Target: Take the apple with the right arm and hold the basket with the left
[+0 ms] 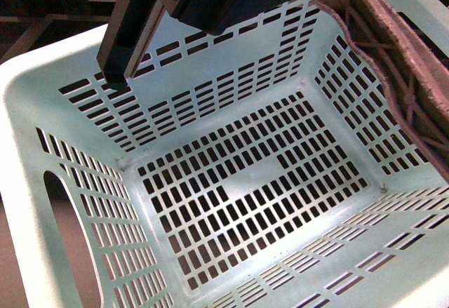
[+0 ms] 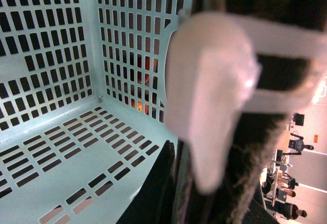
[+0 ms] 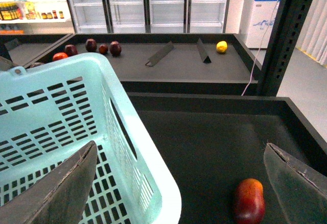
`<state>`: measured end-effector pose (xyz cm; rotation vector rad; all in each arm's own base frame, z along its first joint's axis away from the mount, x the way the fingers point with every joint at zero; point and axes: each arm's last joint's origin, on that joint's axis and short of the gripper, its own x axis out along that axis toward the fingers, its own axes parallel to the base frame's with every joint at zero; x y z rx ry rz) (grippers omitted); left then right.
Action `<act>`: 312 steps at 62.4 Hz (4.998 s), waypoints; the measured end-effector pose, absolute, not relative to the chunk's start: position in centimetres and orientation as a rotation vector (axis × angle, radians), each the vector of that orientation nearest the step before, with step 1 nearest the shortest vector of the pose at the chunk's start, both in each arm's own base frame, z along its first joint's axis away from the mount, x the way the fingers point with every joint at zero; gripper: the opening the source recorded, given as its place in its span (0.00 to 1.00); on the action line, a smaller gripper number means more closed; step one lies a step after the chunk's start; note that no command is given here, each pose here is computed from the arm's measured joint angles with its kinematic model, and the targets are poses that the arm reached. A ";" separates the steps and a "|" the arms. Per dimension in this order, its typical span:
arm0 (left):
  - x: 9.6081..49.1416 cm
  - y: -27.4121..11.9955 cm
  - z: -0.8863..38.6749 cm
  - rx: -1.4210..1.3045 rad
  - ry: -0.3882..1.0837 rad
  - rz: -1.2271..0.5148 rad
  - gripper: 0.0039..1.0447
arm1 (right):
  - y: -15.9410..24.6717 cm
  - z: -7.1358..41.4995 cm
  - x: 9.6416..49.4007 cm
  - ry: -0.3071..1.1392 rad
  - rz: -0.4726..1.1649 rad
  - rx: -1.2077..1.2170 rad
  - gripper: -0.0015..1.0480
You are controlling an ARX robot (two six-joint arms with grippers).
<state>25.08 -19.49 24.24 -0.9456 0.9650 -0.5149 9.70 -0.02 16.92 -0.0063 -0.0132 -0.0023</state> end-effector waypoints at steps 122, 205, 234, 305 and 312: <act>25.2 -19.5 24.2 -0.931 0.952 -0.507 0.07 | -11.2 -3.8 28.1 1.027 -0.470 0.189 0.91; 25.2 -19.5 24.2 -0.931 0.952 -0.508 0.07 | -5.0 17.5 21.9 0.554 -0.136 0.109 0.62; 25.1 -19.5 24.2 -0.931 0.952 -0.508 0.07 | 5.3 22.6 20.3 0.405 0.123 0.139 0.62; 25.2 -19.5 24.0 -0.927 0.957 -0.506 0.07 | 1.2 20.5 14.4 0.015 0.008 0.052 0.58; 25.2 -19.5 24.0 -0.926 0.956 -0.506 0.07 | 0.3 19.9 13.9 0.005 0.016 0.027 0.41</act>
